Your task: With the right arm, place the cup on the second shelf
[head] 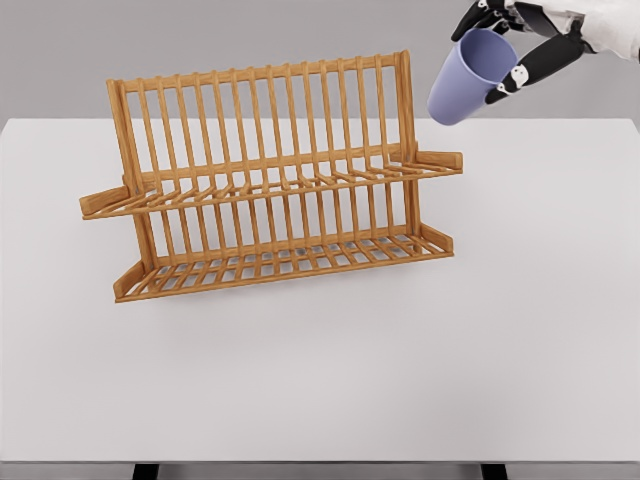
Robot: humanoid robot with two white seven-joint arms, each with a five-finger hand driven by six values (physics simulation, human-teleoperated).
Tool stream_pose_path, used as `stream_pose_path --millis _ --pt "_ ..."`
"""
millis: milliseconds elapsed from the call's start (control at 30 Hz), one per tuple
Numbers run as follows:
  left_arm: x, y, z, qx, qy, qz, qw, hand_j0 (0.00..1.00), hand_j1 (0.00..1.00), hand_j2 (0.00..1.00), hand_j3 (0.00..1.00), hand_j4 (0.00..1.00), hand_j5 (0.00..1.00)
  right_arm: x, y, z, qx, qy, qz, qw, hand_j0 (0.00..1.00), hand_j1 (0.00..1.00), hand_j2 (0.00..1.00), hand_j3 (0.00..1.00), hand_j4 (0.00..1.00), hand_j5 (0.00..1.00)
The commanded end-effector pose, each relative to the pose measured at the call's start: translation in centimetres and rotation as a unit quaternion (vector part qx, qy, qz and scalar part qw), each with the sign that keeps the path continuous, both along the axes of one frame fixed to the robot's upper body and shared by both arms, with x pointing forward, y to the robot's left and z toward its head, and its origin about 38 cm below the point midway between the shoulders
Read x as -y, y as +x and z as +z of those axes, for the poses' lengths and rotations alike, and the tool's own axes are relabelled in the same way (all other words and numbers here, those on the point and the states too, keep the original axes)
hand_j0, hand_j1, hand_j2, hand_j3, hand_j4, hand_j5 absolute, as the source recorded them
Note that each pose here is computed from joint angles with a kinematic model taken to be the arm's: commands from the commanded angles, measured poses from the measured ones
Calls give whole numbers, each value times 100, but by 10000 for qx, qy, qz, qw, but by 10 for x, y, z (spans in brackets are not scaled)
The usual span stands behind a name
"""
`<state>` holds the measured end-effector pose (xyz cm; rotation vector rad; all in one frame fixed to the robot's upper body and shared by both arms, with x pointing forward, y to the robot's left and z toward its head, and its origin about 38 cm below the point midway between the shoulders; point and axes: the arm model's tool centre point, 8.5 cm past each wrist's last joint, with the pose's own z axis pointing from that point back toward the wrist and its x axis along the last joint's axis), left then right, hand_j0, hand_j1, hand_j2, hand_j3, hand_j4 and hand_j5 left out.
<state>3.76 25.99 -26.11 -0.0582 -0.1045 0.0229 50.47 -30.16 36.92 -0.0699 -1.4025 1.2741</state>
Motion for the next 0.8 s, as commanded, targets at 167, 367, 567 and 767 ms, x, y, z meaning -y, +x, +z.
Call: stream_pose_path --millis 167,367,567,767 --pt "0 0 0 0 0 2 10000 100 100 100 100 100 100 -17 3 -2 -9 86 160 9998 43 43 43 43 43 43" --pt "0 0 0 0 0 2 10000 100 100 100 100 100 100 -38 6 -7 -92 149 300 9994 43 43 43 43 43 43" --pt "0 0 0 0 0 2 10000 100 100 100 100 100 100 -51 7 -9 -133 184 392 9990 42 42 42 42 42 42" --pt "0 0 0 0 0 2 10000 100 100 100 100 100 100 -57 9 -13 -147 109 385 9991 43 43 43 43 43 43"
